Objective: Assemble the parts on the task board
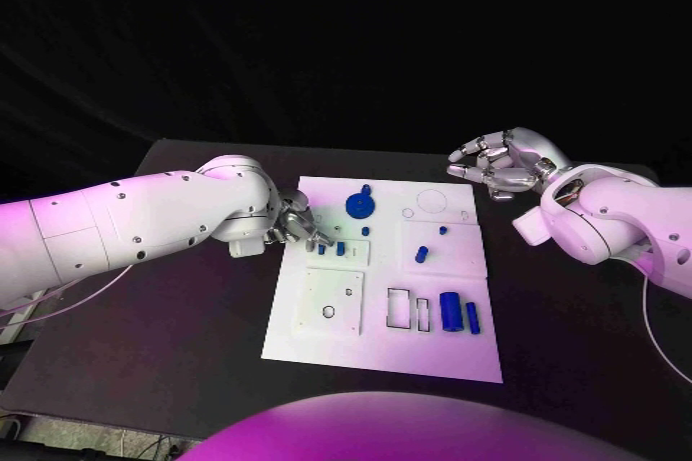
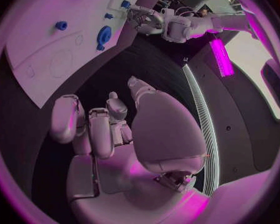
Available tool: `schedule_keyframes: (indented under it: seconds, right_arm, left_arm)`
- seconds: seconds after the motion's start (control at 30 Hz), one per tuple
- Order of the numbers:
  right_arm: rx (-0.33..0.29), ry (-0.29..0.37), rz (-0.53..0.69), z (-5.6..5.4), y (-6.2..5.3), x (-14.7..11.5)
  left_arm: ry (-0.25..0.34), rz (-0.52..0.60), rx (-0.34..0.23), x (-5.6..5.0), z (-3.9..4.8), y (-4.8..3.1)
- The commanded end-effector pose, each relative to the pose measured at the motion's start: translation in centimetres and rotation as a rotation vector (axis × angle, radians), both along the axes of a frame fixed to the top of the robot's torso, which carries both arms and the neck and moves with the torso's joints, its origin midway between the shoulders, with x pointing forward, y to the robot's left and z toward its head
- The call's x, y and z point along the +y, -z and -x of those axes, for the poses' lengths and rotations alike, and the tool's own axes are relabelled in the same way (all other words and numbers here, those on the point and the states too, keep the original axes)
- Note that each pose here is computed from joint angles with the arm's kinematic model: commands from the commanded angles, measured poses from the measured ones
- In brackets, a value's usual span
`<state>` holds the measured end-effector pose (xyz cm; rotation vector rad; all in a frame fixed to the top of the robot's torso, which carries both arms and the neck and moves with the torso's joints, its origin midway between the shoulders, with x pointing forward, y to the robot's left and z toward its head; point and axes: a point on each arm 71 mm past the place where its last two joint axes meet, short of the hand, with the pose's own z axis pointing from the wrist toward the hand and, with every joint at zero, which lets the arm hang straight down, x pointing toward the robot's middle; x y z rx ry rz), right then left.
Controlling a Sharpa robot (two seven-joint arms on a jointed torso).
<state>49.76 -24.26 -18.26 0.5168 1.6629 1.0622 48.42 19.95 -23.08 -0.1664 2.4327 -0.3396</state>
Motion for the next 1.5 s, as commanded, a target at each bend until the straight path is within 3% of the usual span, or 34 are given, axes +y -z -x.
schedule_keyframes:
  seconds: [0.03, 0.27, 0.4, 0.5, 0.67, 0.87, 1.1, 1.27, 1.5]
  right_arm:
    - [-0.003, -0.018, 0.003, 0.1, 0.0, 0.1]
    - [-0.003, -0.017, 0.004, 0.0, 0.1, 0.1]
    - [-0.003, -0.015, 0.004, 0.0, 0.1, 0.1]
    - [-0.005, -0.013, 0.005, 0.0, 0.1, 0.0]
    - [-0.007, -0.011, 0.005, -0.1, 0.1, 0.0]
    - [-0.009, -0.011, 0.004, -0.1, 0.1, 0.0]
    - [-0.008, -0.012, 0.002, 0.0, 0.2, 0.1]
    - [-0.006, -0.014, 0.002, 0.1, 0.3, 0.1]
    - [-0.004, -0.014, 0.001, 0.1, 0.3, 0.1]
  left_arm:
    - [-0.014, 0.039, -0.030, -0.1, -0.17, -0.42]
    - [-0.048, 0.119, -0.092, 0.0, -0.62, -1.73]
    - [-0.064, 0.235, -0.172, -0.2, -0.97, -2.83]
    - [-0.026, 0.330, -0.248, -1.0, -1.14, -3.57]
    - [0.111, 0.436, -0.411, -2.7, -1.10, -4.22]
    - [0.307, 0.420, -0.572, -4.3, -0.71, -3.78]
    - [0.480, 0.317, -0.649, -5.5, -0.55, -2.49]
    - [0.552, 0.245, -0.662, -6.3, -0.50, -1.60]
    - [0.575, 0.181, -0.643, -6.6, -0.69, -0.99]
